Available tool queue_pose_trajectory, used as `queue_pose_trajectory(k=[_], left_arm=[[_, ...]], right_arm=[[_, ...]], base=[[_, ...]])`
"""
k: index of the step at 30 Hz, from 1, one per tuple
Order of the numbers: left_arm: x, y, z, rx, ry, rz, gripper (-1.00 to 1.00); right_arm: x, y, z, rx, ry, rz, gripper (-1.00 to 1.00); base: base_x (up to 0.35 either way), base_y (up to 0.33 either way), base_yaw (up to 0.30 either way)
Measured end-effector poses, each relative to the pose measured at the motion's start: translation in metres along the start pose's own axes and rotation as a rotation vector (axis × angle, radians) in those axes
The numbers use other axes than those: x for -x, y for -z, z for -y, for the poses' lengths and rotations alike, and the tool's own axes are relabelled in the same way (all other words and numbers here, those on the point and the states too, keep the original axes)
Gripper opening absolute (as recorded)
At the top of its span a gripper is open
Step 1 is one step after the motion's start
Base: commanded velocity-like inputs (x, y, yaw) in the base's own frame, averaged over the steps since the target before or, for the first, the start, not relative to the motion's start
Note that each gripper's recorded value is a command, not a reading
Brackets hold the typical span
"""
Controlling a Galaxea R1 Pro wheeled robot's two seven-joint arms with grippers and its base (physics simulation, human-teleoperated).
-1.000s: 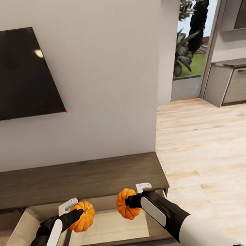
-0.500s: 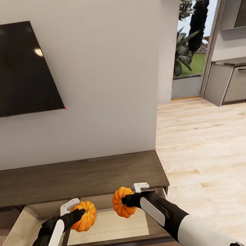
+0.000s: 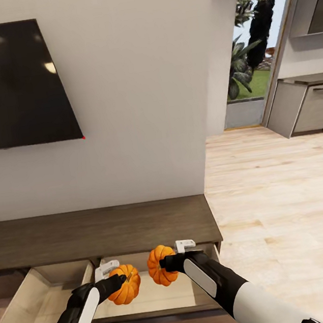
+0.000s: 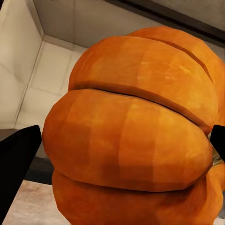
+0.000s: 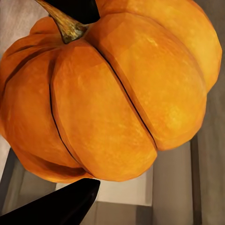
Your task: Place each of the two pumpkins and all three candles from the living room inside a cabinet in the living room (use any cabinet), then make sure every cabinet is closed, and position the cauldron so it is next to a table in the living room.
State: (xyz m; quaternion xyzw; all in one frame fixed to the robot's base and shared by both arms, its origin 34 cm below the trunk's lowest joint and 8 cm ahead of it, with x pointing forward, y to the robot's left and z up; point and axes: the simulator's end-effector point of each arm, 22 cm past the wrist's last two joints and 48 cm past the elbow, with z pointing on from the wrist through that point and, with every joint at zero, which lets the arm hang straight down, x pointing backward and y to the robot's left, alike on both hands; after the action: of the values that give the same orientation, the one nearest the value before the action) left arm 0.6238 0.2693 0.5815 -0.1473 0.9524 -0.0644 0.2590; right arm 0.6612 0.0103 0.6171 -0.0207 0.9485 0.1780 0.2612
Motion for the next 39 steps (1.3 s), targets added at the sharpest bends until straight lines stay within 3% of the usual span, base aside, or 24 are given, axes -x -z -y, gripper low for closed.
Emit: queue_pose_trajectory(k=[14, 25, 39], left_arm=[[-0.013, -0.021, -0.006, 0.000, -0.001, 0.008, -1.00], [-0.024, -0.038, -0.011, 0.001, -0.001, 0.011, -1.00], [-0.020, -0.036, -0.014, 0.002, 0.002, 0.020, -1.00]], right_arm=[[-0.016, -0.020, 0.008, -0.001, 0.000, 0.003, -1.00], [-0.021, -0.036, 0.017, -0.005, -0.013, 0.043, -1.00], [-0.020, -0.037, 0.019, -0.010, -0.016, 0.055, -1.00]], base=[[0.000, 0.000, 0.000], [0.000, 0.000, 0.000], [0.033, 0.047, -0.002]])
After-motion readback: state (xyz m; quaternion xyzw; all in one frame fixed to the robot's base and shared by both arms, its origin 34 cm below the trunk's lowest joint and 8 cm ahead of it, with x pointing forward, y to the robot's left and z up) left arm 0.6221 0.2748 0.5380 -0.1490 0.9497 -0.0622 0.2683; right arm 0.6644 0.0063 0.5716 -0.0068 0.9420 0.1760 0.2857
